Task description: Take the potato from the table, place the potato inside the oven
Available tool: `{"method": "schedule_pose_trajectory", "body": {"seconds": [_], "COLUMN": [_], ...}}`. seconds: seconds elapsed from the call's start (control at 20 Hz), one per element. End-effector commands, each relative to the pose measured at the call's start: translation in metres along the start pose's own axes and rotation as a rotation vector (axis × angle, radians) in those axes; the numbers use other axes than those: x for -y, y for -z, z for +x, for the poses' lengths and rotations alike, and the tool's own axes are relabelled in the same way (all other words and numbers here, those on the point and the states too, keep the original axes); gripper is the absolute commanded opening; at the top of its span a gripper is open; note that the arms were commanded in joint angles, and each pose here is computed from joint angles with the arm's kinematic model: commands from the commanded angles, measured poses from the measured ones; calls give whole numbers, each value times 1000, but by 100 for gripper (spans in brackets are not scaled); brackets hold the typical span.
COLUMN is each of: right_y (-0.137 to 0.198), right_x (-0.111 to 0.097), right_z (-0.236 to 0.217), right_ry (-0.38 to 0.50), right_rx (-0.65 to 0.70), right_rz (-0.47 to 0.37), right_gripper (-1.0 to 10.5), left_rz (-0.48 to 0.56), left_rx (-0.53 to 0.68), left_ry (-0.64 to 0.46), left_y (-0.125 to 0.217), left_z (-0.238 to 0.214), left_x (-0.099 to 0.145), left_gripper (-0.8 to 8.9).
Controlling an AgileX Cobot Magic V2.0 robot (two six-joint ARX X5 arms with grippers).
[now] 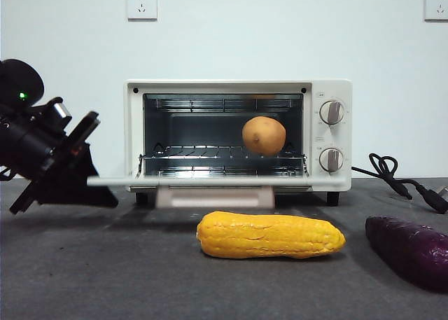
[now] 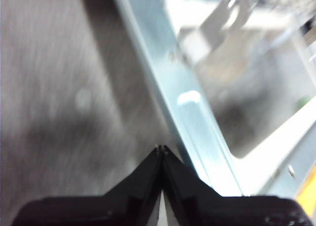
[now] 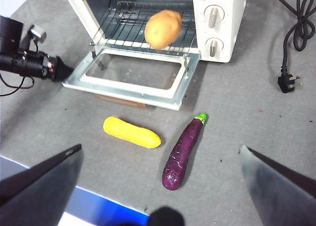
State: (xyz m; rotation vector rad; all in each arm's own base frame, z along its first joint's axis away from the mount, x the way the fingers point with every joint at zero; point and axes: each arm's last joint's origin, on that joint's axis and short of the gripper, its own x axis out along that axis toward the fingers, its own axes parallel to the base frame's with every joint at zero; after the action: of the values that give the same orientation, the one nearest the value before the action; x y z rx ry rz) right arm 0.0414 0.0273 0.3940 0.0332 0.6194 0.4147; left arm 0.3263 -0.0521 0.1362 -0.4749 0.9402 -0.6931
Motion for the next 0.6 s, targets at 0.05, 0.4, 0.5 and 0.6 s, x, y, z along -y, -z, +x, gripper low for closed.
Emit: {"method": "schedule_pose_trajectory", "body": {"seconds": [0.05,0.4,0.5,0.6], "right_y": [0,1,1,1], "right_x": [0,0,0,0], "right_z": [1,1,1,1], "right_ry": [-1,0,-1,-1], "right_rx": [2,1,0,0], "right_rz": [6,6,6,6], "right_gripper": [536,536,536,536], "left_rz": [-25,-31,-22,-21], "left_rx": [40,243,328,401], "left_ry": [108,211,207,186], "left_y": [-7,-34,-42,-48], "left_z": [0,-7,-10,-13], "left_x": [6,16,19,21], "left_gripper": [-8,-8,-8,-8]}}
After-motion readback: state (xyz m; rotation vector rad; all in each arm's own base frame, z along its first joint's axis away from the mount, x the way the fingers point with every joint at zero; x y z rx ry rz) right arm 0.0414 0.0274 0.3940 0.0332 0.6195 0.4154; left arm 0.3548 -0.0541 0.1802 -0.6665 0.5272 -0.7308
